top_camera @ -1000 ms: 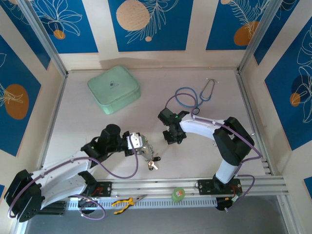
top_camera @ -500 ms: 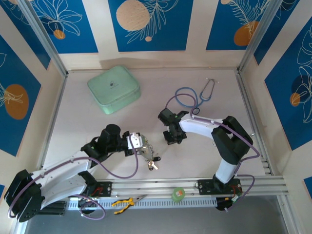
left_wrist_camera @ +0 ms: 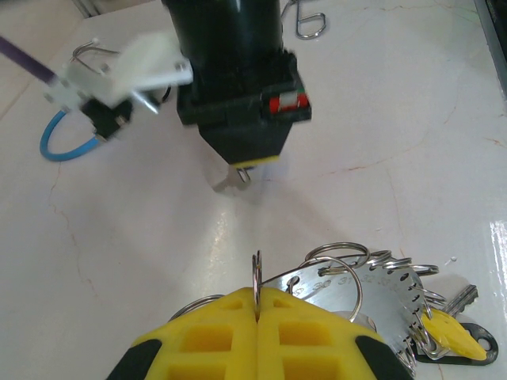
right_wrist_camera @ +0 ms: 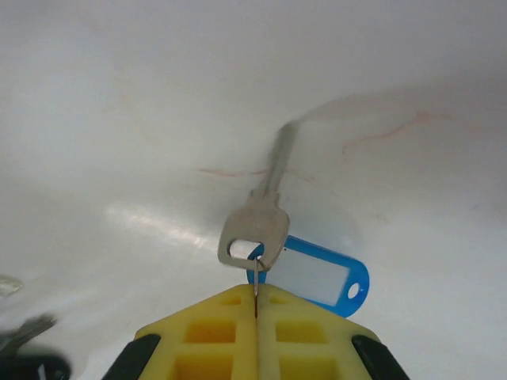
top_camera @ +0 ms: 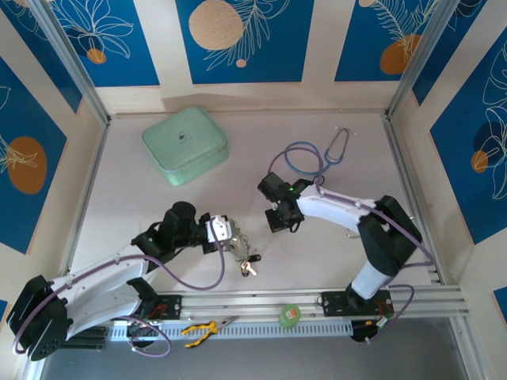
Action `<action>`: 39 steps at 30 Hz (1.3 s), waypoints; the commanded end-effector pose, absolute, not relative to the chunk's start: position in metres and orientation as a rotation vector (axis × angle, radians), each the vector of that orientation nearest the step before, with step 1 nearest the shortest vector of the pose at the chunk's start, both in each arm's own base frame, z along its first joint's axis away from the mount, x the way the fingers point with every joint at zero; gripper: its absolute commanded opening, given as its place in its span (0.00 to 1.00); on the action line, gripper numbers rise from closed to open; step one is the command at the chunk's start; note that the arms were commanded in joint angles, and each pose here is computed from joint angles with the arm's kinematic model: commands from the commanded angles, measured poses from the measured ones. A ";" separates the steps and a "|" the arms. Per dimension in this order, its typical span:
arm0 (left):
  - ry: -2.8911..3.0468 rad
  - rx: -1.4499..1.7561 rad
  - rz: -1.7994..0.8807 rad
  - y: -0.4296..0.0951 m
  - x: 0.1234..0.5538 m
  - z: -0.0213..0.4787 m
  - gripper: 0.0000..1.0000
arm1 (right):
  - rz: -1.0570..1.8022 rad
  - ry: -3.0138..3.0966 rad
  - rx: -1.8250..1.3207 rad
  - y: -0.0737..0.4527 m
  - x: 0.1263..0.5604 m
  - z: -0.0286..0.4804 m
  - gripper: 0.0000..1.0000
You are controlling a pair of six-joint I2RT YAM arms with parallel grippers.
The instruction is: Put the keys on the keyring
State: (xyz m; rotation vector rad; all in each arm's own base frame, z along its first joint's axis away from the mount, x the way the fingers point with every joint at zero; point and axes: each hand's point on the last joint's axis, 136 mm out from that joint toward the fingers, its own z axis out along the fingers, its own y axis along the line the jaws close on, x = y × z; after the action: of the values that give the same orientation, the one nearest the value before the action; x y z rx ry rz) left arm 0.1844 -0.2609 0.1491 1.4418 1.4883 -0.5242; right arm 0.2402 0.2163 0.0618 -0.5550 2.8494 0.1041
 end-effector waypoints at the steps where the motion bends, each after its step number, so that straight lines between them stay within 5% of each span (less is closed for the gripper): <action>1: 1.478 1.440 -0.525 -0.260 0.184 0.149 0.00 | 0.137 2.637 -0.758 0.224 0.237 0.094 0.00; 13: 1.525 1.364 -0.649 -0.265 0.178 0.163 0.00 | 0.659 2.099 -1.466 0.283 0.161 0.156 0.00; 39: 1.521 1.395 -0.685 -0.269 0.173 0.160 0.00 | 0.658 1.991 -1.610 0.332 0.166 0.172 0.00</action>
State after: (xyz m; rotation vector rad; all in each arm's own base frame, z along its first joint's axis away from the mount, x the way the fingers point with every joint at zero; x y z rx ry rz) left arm 0.1767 -0.2637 0.1487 1.3862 1.5664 -0.6456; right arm 0.1594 0.3184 0.1583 -1.6230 2.0471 0.6523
